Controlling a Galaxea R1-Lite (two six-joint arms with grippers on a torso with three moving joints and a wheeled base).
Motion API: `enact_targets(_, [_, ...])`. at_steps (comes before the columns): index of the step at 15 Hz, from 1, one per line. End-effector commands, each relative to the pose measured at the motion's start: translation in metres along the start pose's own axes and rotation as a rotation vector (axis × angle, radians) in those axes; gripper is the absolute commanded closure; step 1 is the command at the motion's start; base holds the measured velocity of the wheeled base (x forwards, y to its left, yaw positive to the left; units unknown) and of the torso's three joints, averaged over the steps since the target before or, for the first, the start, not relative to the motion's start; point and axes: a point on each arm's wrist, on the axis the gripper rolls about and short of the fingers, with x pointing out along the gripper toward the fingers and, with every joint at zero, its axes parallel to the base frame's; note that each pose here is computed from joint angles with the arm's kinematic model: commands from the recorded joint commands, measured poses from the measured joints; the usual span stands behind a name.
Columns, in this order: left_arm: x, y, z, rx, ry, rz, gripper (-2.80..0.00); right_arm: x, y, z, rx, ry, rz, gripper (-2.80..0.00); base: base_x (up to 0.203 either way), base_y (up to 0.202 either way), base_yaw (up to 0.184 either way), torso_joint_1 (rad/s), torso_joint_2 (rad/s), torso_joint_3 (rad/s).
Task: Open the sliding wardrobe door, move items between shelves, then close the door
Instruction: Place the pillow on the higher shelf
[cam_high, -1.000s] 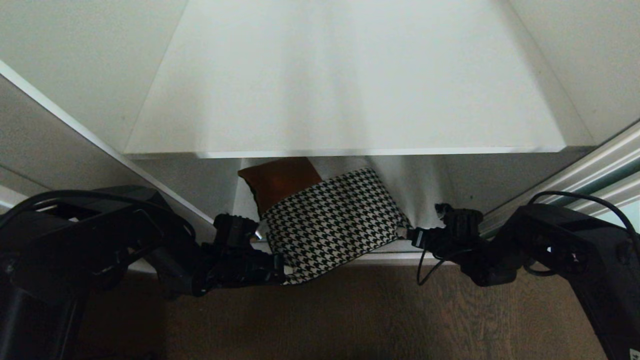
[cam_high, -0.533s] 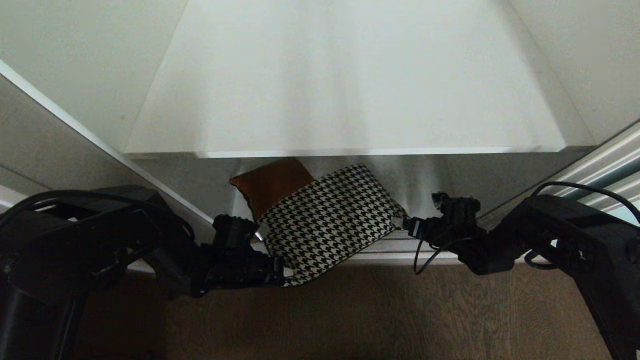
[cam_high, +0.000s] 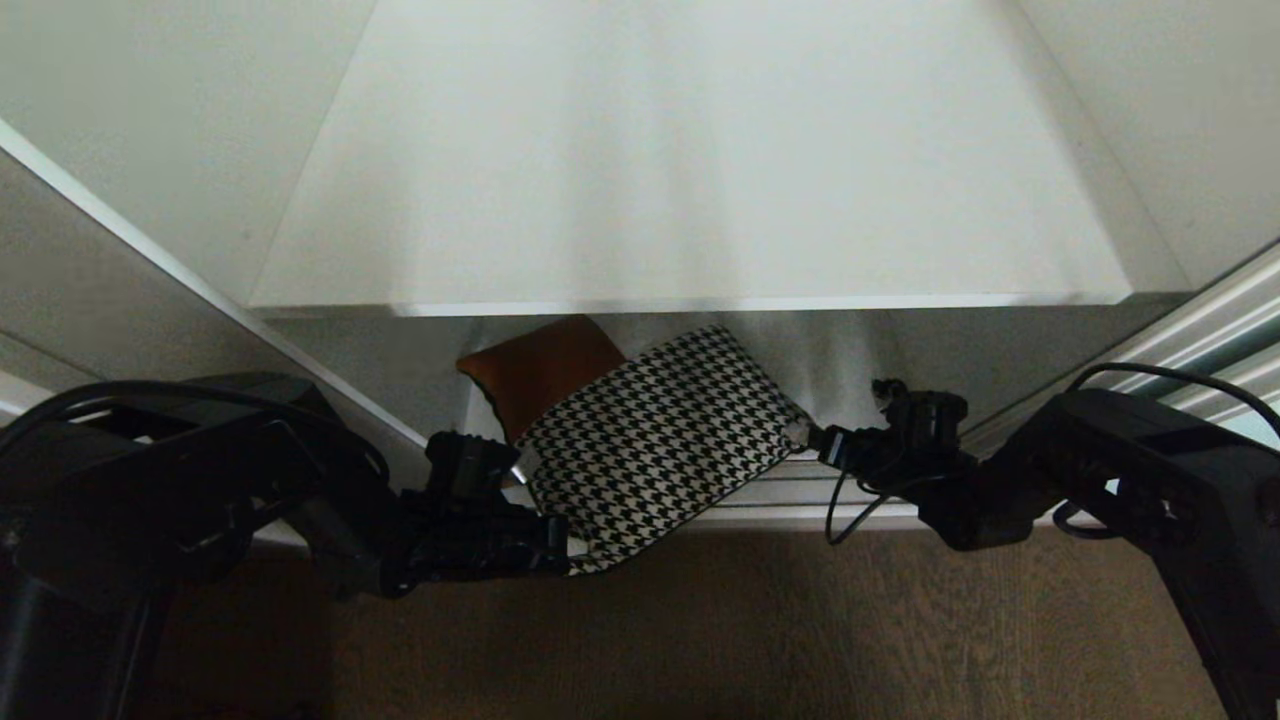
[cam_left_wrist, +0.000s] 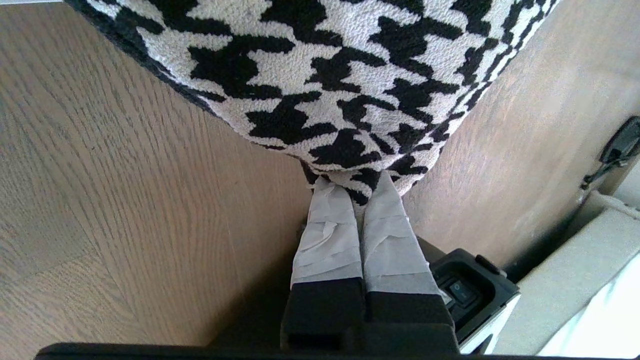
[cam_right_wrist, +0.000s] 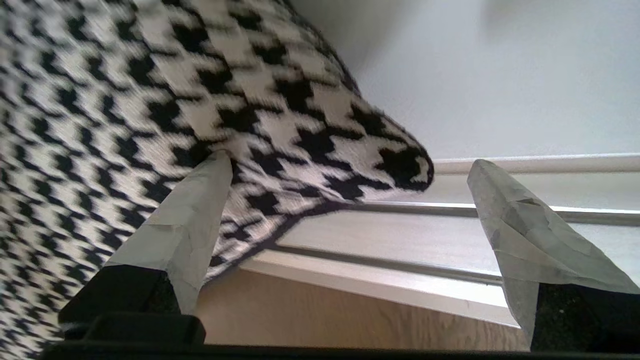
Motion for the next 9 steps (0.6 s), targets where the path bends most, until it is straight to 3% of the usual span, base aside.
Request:
enact_targets(1, [0.002, 0.001, 0.001, -0.001, -0.002, -0.003, 0.00, -0.008, -0.001, 0.004, 0.005, -0.019, 0.004, -2.80, 0.000, 0.000, 0.000, 0.000, 0.00, 0.000])
enact_targets(5, [0.003, 0.001, 0.001, -0.004, -0.001, -0.003, 0.00, -0.027, -0.007, 0.000, 0.057, 0.022, 0.031, -2.80, 0.000, 0.000, 0.000, 0.000, 0.00, 0.000])
enact_targets(9, [0.002, 0.001, 0.002, -0.002, -0.005, -0.005, 0.00, -0.009, -0.013, -0.002, 0.060, 0.012, 0.051, -2.80, 0.000, 0.000, 0.000, 0.000, 0.00, 0.000])
